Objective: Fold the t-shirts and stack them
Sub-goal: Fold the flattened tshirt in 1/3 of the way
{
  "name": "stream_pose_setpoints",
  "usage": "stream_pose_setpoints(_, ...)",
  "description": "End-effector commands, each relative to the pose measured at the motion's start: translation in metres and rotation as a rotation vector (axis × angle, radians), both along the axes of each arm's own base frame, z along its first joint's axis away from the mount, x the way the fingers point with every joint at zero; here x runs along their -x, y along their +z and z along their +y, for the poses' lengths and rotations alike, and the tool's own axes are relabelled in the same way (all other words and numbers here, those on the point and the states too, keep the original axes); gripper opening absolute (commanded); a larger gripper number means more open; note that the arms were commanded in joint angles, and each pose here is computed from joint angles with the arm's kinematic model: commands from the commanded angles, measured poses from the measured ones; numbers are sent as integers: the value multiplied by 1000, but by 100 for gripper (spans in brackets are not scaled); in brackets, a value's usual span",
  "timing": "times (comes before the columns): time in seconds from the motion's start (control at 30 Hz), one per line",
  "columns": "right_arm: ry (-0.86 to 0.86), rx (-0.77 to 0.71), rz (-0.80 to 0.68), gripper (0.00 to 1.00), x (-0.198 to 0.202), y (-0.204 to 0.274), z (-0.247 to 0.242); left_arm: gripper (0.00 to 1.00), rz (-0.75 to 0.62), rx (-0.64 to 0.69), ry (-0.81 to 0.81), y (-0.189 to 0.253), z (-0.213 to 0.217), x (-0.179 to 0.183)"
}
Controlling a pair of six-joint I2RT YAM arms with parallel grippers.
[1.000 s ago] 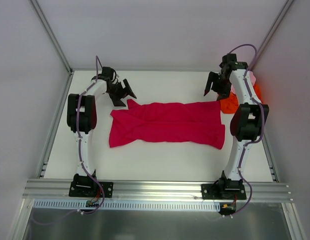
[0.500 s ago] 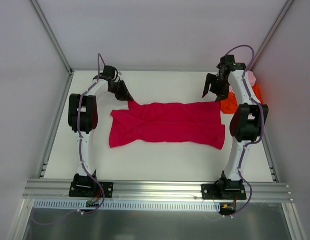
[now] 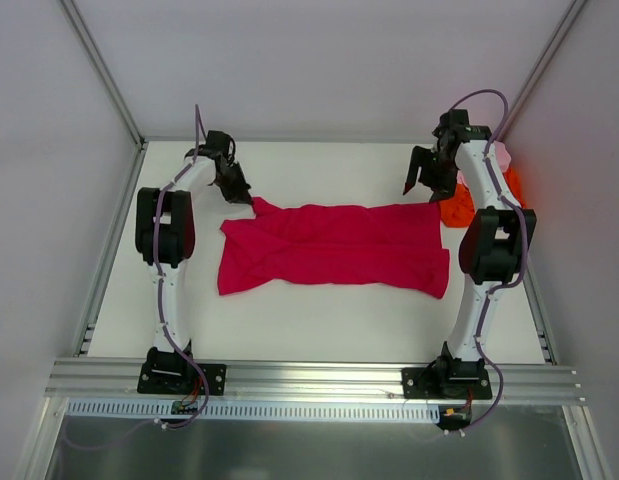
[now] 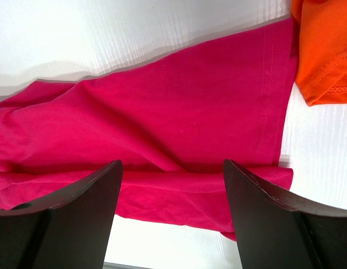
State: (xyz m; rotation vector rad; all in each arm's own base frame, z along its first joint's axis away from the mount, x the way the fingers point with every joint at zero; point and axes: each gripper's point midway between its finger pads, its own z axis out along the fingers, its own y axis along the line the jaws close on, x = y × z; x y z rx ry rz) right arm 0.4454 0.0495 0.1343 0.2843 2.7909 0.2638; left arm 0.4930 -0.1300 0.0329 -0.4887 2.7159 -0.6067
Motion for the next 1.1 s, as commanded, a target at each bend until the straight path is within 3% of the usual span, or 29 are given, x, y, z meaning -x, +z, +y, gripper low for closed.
stream_pose_setpoints(0.0, 14, -7, -50, 77, 6, 22, 4, 0, -93, -139, 94, 48, 33, -15)
stream_pose_setpoints(0.47, -30, -28, -22, 77, -11, 1, 7, 0, -216, -116, 310, 111, 111, -52)
stream_pose_setpoints(0.77, -28, -9, -10, 79, -14, -5, 5, 0, -218, -109, 308, 111, 115, -63)
stream_pose_setpoints(0.97, 22, -233, -5, 80, -31, -10, 47, 0, -173, -55, 261, 94, 100, -60)
stream_pose_setpoints(1.07, 27, -263, -19, 80, -44, -21, 55, 0, -177, -57, 233, 96, 92, -55)
